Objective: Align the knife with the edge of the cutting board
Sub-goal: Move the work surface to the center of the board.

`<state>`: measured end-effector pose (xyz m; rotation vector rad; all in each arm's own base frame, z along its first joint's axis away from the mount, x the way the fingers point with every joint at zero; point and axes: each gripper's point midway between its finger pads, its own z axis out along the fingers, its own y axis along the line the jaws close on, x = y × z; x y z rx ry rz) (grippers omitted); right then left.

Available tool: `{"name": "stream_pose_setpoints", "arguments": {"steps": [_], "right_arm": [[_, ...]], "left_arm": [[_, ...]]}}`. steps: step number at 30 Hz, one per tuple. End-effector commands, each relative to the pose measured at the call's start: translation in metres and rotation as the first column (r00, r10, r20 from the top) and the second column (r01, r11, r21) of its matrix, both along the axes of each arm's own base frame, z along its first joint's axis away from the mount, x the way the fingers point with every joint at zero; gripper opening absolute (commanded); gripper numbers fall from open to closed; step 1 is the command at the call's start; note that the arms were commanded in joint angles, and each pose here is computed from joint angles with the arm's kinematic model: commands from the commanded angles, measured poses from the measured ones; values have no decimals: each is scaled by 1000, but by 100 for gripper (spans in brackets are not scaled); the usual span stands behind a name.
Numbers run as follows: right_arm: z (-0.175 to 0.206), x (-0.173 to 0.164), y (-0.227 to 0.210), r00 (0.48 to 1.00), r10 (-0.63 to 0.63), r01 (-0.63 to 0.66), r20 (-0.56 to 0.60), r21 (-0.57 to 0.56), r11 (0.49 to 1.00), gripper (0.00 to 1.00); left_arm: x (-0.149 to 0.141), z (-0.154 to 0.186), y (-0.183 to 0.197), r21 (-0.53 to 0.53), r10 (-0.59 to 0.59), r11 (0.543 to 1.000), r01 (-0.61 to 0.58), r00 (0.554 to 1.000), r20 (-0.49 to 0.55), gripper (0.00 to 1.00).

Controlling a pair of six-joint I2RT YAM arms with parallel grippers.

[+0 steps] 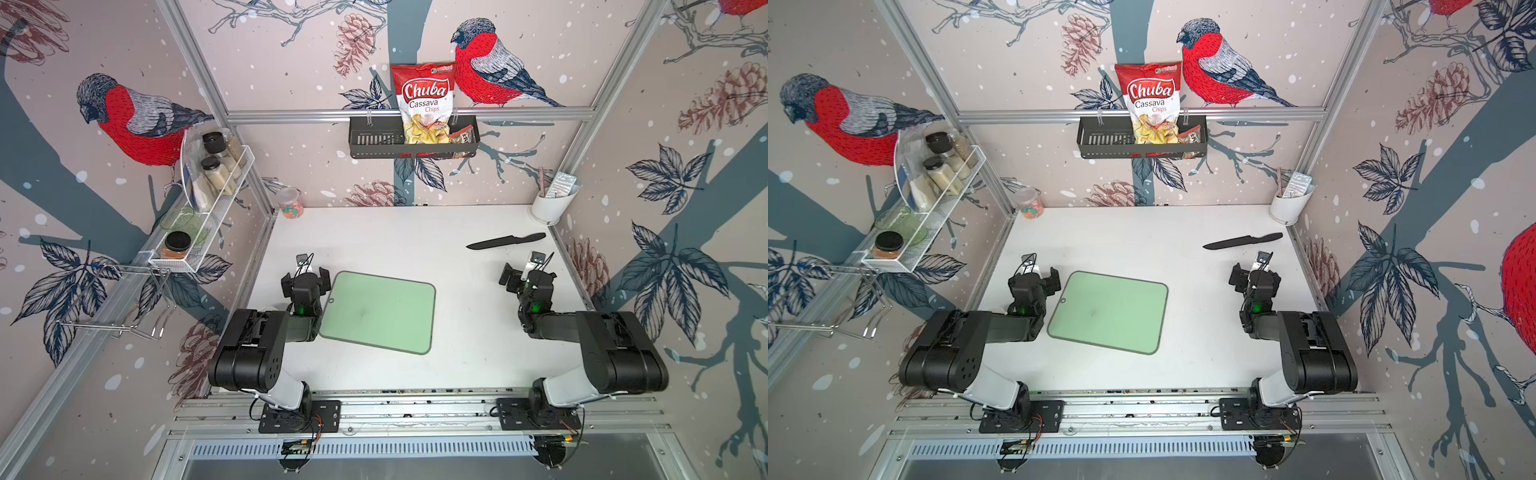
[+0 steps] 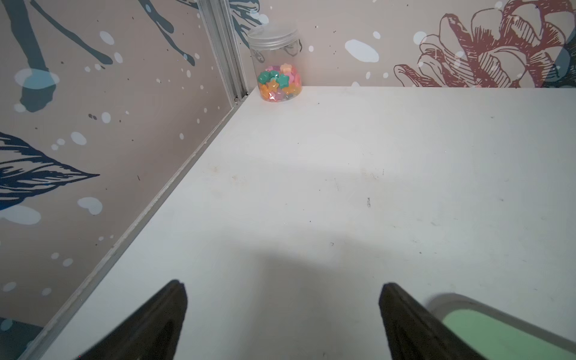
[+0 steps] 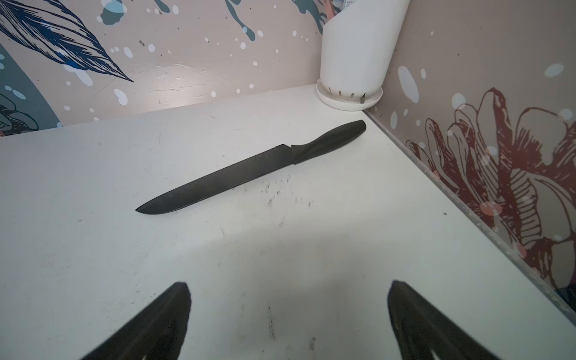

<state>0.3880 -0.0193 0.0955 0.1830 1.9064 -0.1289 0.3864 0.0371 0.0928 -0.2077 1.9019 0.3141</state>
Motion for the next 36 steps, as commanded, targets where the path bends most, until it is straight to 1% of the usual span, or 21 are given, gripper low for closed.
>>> {"name": "stream_pose_setpoints", "arguments": {"steps": [1,11,14,15,16,17,18,19,20,21,22,23,25,26,28,29,30,32,34,35,36], "right_arm": [[3,1,2,1000,9,-9,11,11,1000,100],[2,2,1,1000,8,-8,8,13,1000,100],[4,1,1,1000,4,-4,12,10,1000,100],[9,2,-2,999,-22,22,30,-2,1000,100],[25,2,-9,993,-101,104,60,-45,994,100],[42,1,-10,984,-165,170,61,-97,981,100],[62,3,-4,978,-203,209,56,-145,967,100],[75,3,5,978,-208,209,22,-168,963,100],[91,5,19,983,-185,183,-3,-149,972,100],[95,5,35,990,-130,125,-49,-89,988,100],[93,5,54,995,-45,46,-87,16,999,100],[87,3,73,992,60,-46,-110,125,991,100],[73,0,86,983,142,-94,-118,344,934,100],[66,-3,85,981,144,-75,-128,432,899,100],[56,-6,81,977,161,-53,-137,581,812,100],[54,-7,77,978,156,-37,-139,620,784,100],[60,-9,71,983,128,-15,-132,635,772,100],[60,-20,70,980,93,33,-178,597,801,100],[66,-24,74,975,93,28,-204,522,852,100],[64,-26,76,968,93,38,-232,504,863,100],[61,-29,82,961,115,35,-252,522,852,100]], "left_arm": [[2,5,1,4,5,1000,-5,1000,20,98],[1,6,1,7,9,1000,-10,1000,28,98],[-19,37,2,68,81,994,-86,994,73,98],[-23,51,-2,87,71,993,-78,994,82,98],[-25,66,-8,77,51,995,-59,994,101,98],[-28,79,-12,5,54,998,-56,989,137,98],[-33,81,-10,-93,101,992,-88,984,144,98],[-37,81,-7,-201,162,970,-134,978,129,97],[-37,78,-11,-272,158,954,-129,983,89,96],[-32,76,-26,-300,58,953,-45,998,35,96],[-28,73,-40,-322,-27,947,21,1000,-15,97],[-23,71,-52,-335,-85,940,63,995,-51,97],[-14,59,-80,-392,-209,907,153,973,-103,96],[-11,51,-90,-424,-253,890,168,956,-151,96],[-11,33,-99,-442,-279,887,133,918,-284,93],[-13,23,-97,-432,-262,897,94,900,-348,90],[-17,9,-91,-419,-226,907,34,880,-418,88],[-21,-3,-88,-406,-202,914,-8,858,-472,88],[-23,-10,-95,-437,-236,899,8,851,-469,89],[-26,-15,-95,-449,-234,893,-4,850,-473,92],[-30,-22,-93,-450,-214,892,-36,844,-492,94]]}}
